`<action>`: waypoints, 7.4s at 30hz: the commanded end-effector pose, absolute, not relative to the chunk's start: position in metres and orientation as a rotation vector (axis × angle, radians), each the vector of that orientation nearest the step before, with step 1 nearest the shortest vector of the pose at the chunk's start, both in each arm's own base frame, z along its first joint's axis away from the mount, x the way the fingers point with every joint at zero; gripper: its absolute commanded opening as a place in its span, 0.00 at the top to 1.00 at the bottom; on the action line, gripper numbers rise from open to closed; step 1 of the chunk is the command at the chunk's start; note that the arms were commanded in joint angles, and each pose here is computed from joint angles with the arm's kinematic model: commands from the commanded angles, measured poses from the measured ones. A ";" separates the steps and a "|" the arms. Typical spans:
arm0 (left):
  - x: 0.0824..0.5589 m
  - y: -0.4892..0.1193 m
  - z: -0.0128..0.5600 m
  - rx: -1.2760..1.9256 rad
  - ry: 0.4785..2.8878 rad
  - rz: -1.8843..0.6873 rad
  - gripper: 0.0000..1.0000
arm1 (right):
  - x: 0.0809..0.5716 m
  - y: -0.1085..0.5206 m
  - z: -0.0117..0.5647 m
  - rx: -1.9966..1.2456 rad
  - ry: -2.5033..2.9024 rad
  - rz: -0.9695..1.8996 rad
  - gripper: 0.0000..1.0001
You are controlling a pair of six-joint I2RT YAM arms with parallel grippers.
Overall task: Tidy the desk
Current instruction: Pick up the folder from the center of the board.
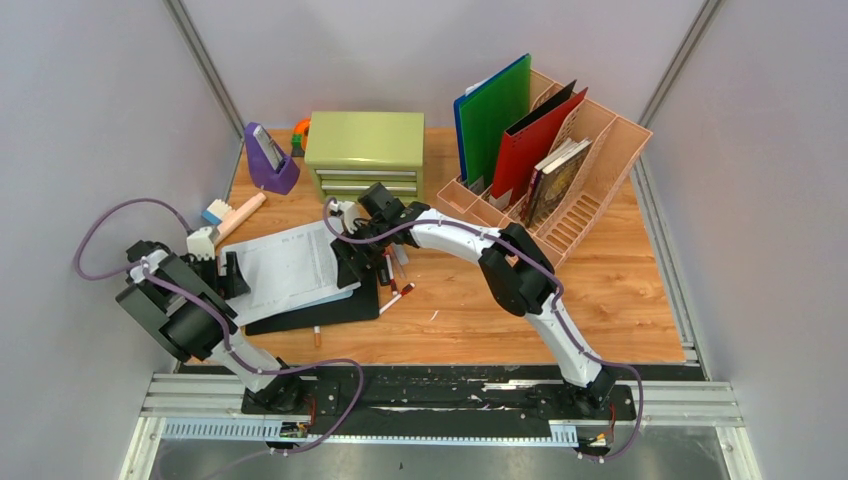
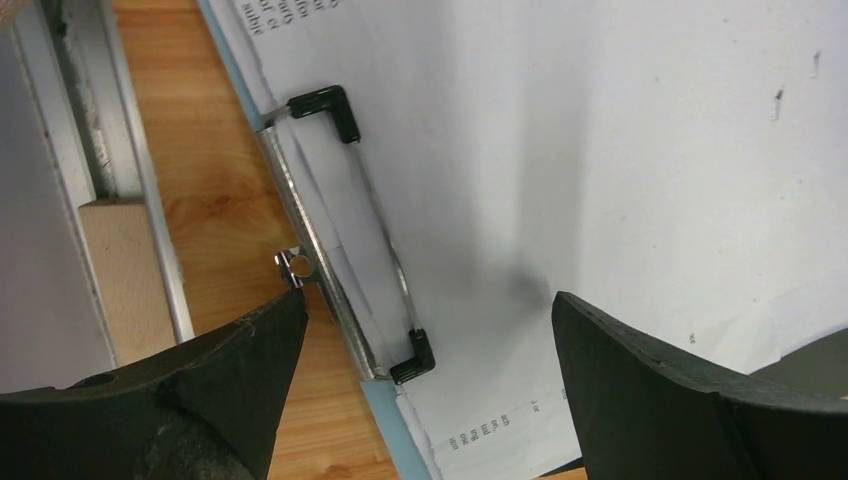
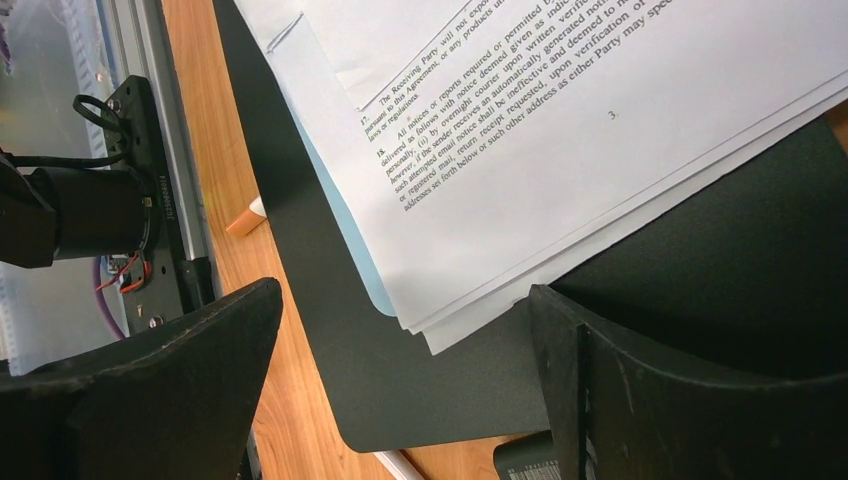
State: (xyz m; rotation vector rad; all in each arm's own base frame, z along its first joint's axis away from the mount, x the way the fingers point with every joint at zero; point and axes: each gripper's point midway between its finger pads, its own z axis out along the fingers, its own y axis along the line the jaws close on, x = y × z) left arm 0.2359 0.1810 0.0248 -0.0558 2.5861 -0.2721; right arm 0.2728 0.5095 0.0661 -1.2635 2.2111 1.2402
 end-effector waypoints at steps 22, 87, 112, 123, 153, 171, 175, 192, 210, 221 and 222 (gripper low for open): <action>0.236 0.114 0.082 0.075 2.372 -0.836 0.10 | 0.264 0.507 0.037 -1.257 2.296 1.297 0.07; 0.242 0.075 0.262 0.298 2.028 -0.694 1.00 | 0.280 0.507 0.124 -1.268 2.099 1.280 0.05; 0.226 -0.053 0.426 0.802 1.612 -0.625 1.00 | 0.319 0.388 0.369 -1.166 1.559 0.755 0.01; 0.216 -0.102 0.466 0.771 1.465 -0.927 1.00 | 0.280 0.387 0.365 -1.311 1.489 0.890 0.01; 0.227 -0.150 0.397 0.895 1.605 -1.003 1.00 | 0.234 0.372 0.341 -1.511 1.401 1.039 0.67; 0.259 -0.156 0.407 0.903 1.532 -0.991 0.00 | 0.255 0.272 0.373 -1.308 1.424 1.031 1.00; 0.262 -0.165 0.405 0.949 1.503 -0.992 0.00 | 0.254 0.247 0.376 -1.280 1.426 0.990 1.00; 0.264 -0.261 0.401 1.219 1.301 -1.021 0.01 | 0.227 0.217 0.381 -1.240 1.427 1.091 1.00; 0.240 -0.315 0.390 1.363 1.266 -1.217 0.99 | 0.237 0.195 0.367 -1.160 1.529 1.015 1.00; 0.282 -0.349 0.428 1.102 1.412 -1.157 1.00 | 0.282 0.132 0.360 -0.814 1.776 0.706 0.23; 0.285 -0.354 0.426 1.083 1.437 -1.166 1.00 | 0.287 0.122 0.362 -0.770 1.786 0.663 0.17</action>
